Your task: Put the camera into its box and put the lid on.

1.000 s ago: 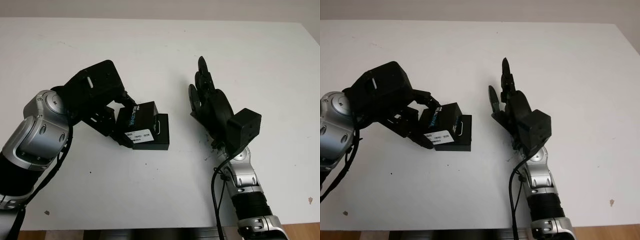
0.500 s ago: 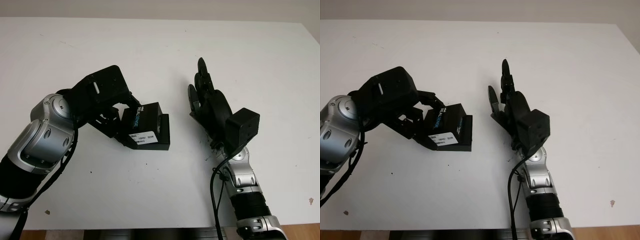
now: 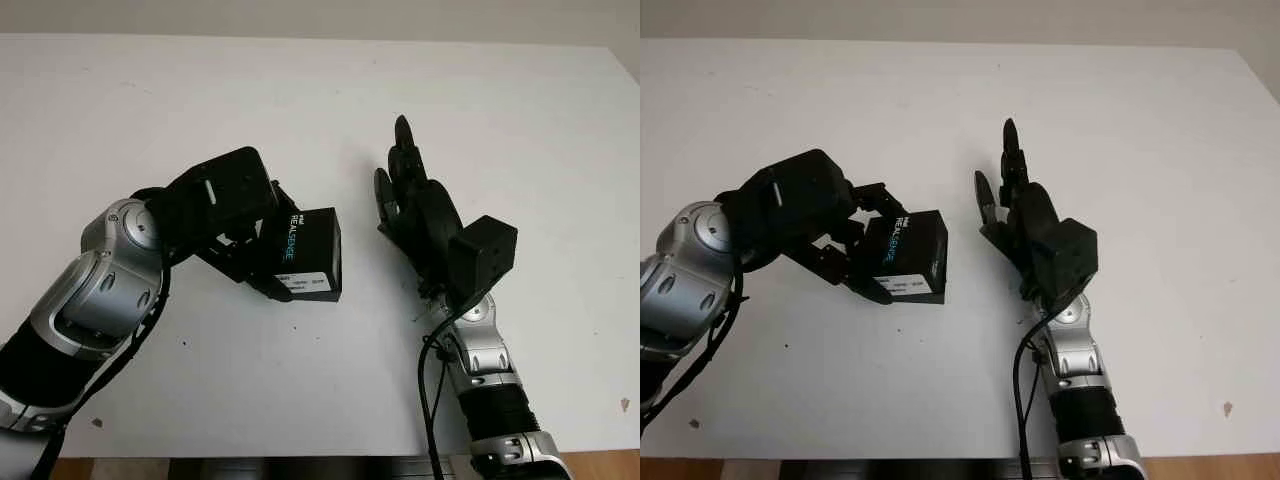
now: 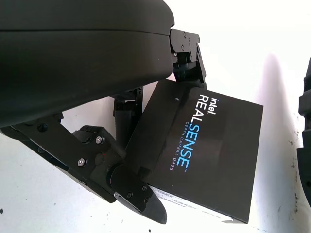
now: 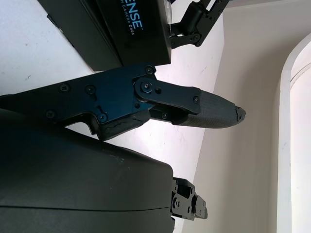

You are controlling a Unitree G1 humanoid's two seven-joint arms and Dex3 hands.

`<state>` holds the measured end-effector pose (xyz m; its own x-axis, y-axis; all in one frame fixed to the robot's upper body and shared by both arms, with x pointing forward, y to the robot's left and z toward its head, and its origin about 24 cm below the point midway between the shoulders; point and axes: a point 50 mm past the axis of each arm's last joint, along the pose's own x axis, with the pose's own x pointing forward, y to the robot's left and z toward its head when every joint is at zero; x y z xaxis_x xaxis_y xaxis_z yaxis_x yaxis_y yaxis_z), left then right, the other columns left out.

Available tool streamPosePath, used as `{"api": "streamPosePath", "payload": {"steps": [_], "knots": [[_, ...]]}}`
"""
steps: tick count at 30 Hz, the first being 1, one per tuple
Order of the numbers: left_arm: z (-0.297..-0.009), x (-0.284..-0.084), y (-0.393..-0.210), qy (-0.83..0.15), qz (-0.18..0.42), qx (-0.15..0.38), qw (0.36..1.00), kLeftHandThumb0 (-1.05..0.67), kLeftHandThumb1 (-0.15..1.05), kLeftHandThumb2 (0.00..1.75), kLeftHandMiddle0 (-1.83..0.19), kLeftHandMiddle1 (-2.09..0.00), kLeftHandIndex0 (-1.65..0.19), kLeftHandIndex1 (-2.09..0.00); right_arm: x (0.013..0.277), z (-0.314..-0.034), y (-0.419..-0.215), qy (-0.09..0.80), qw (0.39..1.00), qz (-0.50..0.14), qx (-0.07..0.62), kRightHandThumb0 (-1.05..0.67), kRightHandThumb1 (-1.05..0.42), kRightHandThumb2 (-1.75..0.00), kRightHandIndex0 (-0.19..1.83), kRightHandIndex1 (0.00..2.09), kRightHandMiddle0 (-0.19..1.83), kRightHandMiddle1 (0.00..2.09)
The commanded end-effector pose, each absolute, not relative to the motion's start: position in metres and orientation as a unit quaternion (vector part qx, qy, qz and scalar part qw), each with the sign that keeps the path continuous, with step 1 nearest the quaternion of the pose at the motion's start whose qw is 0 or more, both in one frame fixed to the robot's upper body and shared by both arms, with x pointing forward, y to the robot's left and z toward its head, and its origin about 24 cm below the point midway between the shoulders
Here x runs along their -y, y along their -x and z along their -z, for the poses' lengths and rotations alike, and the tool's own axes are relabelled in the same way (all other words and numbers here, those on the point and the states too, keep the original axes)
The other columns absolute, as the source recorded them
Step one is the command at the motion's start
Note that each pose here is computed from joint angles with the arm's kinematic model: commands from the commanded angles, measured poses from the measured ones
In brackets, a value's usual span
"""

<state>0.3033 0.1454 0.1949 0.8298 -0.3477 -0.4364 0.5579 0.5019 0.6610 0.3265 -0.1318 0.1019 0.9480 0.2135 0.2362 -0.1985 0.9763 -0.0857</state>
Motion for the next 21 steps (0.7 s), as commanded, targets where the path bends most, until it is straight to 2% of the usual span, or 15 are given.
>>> {"api": "streamPosePath", "payload": {"steps": [1,6,9,10,11,14,15,18,21], "knots": [[-0.1903,-0.1309,-0.2972,-0.424,0.298,-0.117,0.847,-0.28,1.05,0.12,-0.5,-1.6,-0.3,-1.54,0.1317,-0.1039,-0.3248,0.027,0.985,-0.103,0.132,-0.7,-1.05,-0.6,-0.19,0.0,-0.19,0.03],[-0.1928,-0.1279,-0.2958,-0.437,0.301,-0.116,0.839,-0.33,1.05,0.12,-0.5,-1.7,-0.33,-1.54,0.1314,-0.1037,-0.3253,0.025,0.986,-0.104,0.13,-0.7,-1.05,-0.6,-0.19,0.0,-0.19,0.02],[-0.1943,-0.1266,-0.2941,-0.44,0.298,-0.131,0.837,-0.36,1.05,0.11,-0.25,-1.78,-0.15,-1.41,0.1317,-0.1033,-0.3255,0.031,0.986,-0.102,0.13,-0.71,-1.05,-0.6,-0.19,0.0,-0.19,0.03],[-0.1946,-0.1261,-0.2934,-0.443,0.299,-0.136,0.834,-0.37,1.05,0.11,-0.16,-1.75,-0.06,-1.31,0.1318,-0.1033,-0.3255,0.031,0.986,-0.102,0.13,-0.73,-1.05,-0.6,-0.19,0.0,-0.19,0.03],[-0.1948,-0.1257,-0.2927,-0.447,0.301,-0.141,0.831,-0.39,1.05,0.1,-0.03,-1.42,0.03,-1.13,0.1319,-0.1031,-0.3256,0.031,0.986,-0.102,0.13,-0.73,-1.05,-0.6,-0.19,0.0,-0.19,0.03],[-0.1961,-0.1242,-0.2905,-0.465,0.312,-0.148,0.815,-0.44,1.05,0.12,0.0,-0.58,0.12,-0.73,0.1318,-0.1031,-0.3257,0.032,0.986,-0.101,0.131,-0.73,-1.05,-0.59,-0.19,0.0,-0.19,0.04],[-0.1966,-0.1237,-0.2898,-0.476,0.314,-0.146,0.808,-0.46,1.05,0.12,0.03,-0.43,0.15,-0.65,0.1318,-0.1031,-0.3257,0.03,0.986,-0.102,0.131,-0.72,-1.05,-0.59,-0.19,0.0,-0.19,0.04],[-0.197,-0.1231,-0.2886,-0.488,0.319,-0.147,0.799,-0.5,1.05,0.11,0.07,-0.17,0.18,-0.41,0.1318,-0.1031,-0.3257,0.026,0.986,-0.103,0.127,-0.72,-1.05,-0.59,-0.19,0.0,-0.19,0.04],[-0.1964,-0.1224,-0.2881,-0.491,0.324,-0.146,0.796,-0.52,1.05,0.09,0.1,-0.12,0.19,-0.24,0.1315,-0.1034,-0.3258,0.026,0.986,-0.103,0.128,-0.71,-1.05,-0.59,-0.19,0.0,-0.19,0.03]]}}
